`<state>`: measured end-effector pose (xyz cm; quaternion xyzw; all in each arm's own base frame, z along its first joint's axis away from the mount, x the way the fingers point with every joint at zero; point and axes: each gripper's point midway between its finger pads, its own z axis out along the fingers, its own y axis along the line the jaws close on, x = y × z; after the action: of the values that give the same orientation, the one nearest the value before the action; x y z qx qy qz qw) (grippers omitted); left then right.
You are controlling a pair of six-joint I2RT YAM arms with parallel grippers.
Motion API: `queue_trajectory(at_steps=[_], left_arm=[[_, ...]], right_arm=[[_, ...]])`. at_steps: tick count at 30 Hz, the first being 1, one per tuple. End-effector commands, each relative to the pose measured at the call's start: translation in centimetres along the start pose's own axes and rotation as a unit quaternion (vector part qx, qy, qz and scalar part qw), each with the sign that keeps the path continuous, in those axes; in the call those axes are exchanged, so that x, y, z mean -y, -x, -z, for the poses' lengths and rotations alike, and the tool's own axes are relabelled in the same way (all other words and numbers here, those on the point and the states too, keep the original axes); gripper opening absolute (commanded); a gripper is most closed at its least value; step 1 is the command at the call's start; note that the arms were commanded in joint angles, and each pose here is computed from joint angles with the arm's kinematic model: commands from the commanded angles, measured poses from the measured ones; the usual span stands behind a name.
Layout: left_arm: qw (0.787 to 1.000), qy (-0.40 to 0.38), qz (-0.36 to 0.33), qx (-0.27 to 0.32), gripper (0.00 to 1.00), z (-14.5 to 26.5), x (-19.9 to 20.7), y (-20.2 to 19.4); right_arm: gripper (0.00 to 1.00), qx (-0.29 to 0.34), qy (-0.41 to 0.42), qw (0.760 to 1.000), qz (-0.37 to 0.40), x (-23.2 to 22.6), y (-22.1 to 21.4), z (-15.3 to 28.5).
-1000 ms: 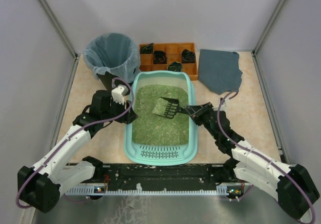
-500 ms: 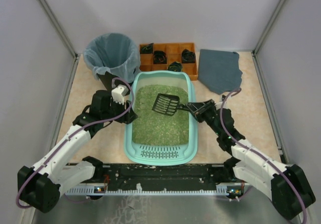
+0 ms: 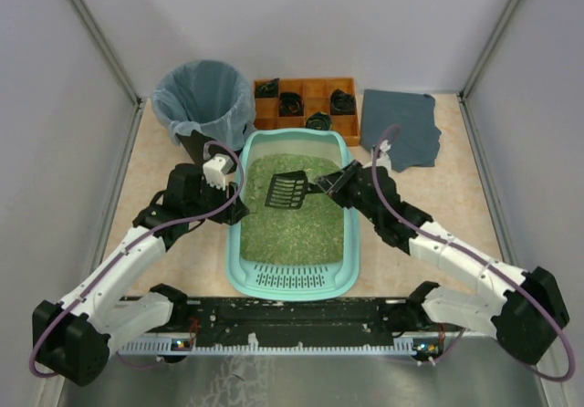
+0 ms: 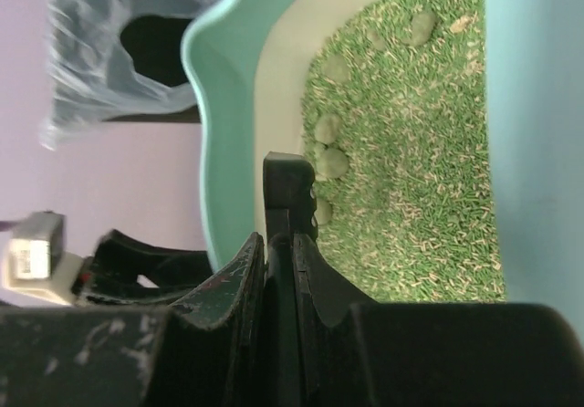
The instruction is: Clean the litter box
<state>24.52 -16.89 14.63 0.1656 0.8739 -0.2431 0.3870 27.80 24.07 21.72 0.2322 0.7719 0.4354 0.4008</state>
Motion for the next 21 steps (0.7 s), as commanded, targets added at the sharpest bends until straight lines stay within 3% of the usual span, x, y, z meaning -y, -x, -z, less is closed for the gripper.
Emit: queue_trajectory(at_steps=[1, 8, 21], left_arm=[[1.000, -0.027, -0.007, 0.000, 0.56, 0.1, 1.2, 0.2], [1.000, -0.026, -0.008, -0.001, 0.56, 0.0, 1.2, 0.2], [1.000, -0.028, -0.009, -0.001, 0.56, 0.0, 1.3, 0.2]], right_arm=[[0.00, 0.018, -0.069, 0.995, 0.073, 0.1, -0.5, -1.4], [0.00, -0.005, -0.127, 0.983, 0.135, -0.7, -2.3, -3.6], [0.00, -0.108, -0.168, 0.967, 0.161, 1.2, -7.1, -7.0]])
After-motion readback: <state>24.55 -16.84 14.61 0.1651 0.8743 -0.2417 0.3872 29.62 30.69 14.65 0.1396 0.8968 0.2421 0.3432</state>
